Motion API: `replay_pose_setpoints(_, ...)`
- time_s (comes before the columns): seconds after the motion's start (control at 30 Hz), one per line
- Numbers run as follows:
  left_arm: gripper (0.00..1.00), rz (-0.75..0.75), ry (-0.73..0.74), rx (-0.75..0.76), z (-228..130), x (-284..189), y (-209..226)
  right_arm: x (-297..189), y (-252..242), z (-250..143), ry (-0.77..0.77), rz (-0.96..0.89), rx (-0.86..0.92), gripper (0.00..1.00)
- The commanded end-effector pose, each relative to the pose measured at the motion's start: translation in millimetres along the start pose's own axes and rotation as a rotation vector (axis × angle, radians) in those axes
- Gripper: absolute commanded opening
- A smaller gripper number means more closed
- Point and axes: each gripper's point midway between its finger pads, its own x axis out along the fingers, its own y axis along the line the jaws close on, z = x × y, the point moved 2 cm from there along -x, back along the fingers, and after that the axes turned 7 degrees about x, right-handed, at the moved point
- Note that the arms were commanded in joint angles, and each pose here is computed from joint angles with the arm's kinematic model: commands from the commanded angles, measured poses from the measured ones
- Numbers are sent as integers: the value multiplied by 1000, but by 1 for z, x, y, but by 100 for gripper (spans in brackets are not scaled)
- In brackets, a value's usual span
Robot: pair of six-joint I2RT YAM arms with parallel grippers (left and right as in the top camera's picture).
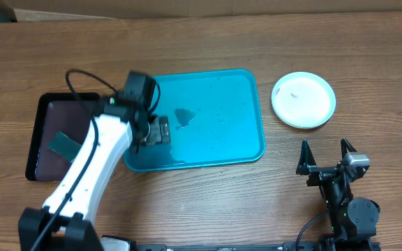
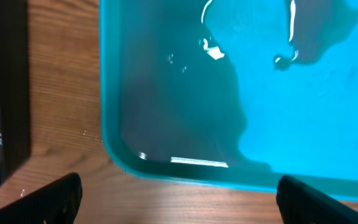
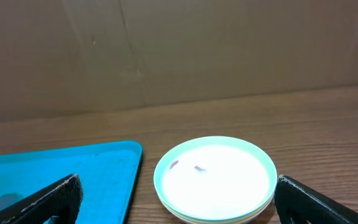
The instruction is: Clean dirty plates on tray and stack at the side
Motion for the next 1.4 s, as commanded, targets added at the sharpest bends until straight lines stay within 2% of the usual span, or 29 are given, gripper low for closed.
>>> replay_pose_setpoints(0.0,100,-17,-58,52,-21,6,13,0,-1,-1,-8,-5,4,100)
replay_pose_setpoints(0.2,100,-131,-317,87,-31,18,22,0,-1,-1,-8,-5,4,100)
replay_pose_setpoints(0.3,100,-168,-449,59,-35,18,29,0,-1,-1,-8,-5,4,100)
replay_pose_setpoints(0.57,100,-115,-746,-40,-49,10,59,0,-1,-1,-8,-5,4,100)
replay_pose_setpoints(0.97,100,-79,-1058,-16,-58,9,60,0,-1,-1,-8,-5,4,100)
replay_pose_setpoints(1.37,100,-37,-1159,-25,-57,-11,67,0,-1,-1,-8,-5,4,100)
